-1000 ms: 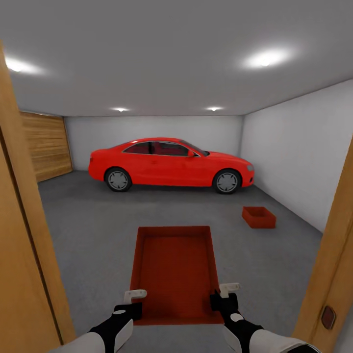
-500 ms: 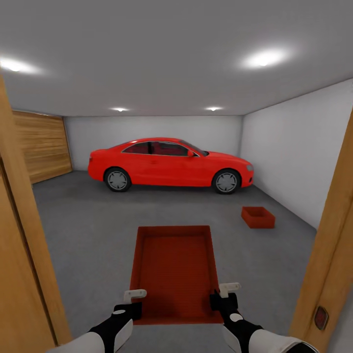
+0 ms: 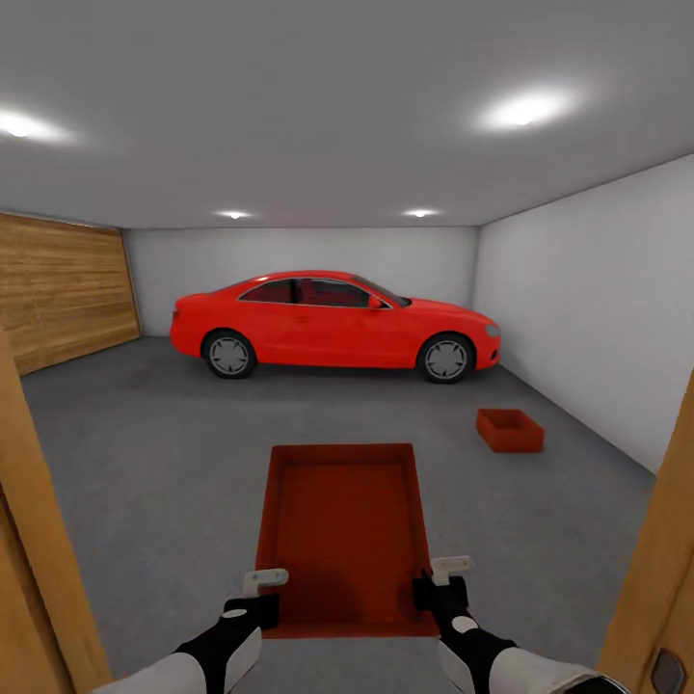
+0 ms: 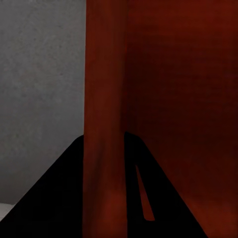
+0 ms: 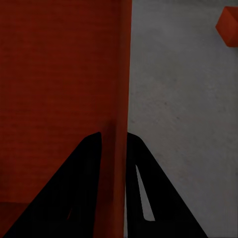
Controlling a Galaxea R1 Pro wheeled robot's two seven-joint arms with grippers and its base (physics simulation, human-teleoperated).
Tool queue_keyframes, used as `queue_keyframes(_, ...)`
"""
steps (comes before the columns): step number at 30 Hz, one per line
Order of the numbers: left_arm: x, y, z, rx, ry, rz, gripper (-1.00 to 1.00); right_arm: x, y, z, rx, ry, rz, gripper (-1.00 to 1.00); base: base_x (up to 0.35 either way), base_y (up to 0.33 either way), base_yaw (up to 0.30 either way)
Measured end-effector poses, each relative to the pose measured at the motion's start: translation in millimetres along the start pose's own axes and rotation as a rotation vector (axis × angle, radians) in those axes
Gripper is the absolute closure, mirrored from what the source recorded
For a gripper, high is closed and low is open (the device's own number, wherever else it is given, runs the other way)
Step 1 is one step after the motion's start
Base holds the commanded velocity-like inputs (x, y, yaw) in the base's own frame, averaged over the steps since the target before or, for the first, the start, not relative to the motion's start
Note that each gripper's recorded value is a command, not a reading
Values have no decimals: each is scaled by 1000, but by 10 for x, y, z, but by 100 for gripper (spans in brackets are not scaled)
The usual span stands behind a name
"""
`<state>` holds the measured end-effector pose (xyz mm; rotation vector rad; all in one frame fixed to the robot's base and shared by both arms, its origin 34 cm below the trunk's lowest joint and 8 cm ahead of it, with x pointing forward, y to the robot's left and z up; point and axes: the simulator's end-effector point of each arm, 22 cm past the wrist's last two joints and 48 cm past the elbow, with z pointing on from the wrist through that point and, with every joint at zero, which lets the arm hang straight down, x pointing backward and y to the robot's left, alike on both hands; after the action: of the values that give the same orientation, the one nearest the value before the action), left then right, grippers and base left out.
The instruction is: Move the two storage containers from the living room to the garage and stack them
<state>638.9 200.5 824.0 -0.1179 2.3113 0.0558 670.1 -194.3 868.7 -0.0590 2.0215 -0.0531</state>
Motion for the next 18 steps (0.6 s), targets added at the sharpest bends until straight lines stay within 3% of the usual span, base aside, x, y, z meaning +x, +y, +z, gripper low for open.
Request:
queue_keyframes(15,0,0,0,0,0,0,100,0,0,0,0,0,0,100,320,0,0)
queue_keyframes(18,-2,0,3,0,0,0,100,0,0,3,0,0,0,100,148,0,0)
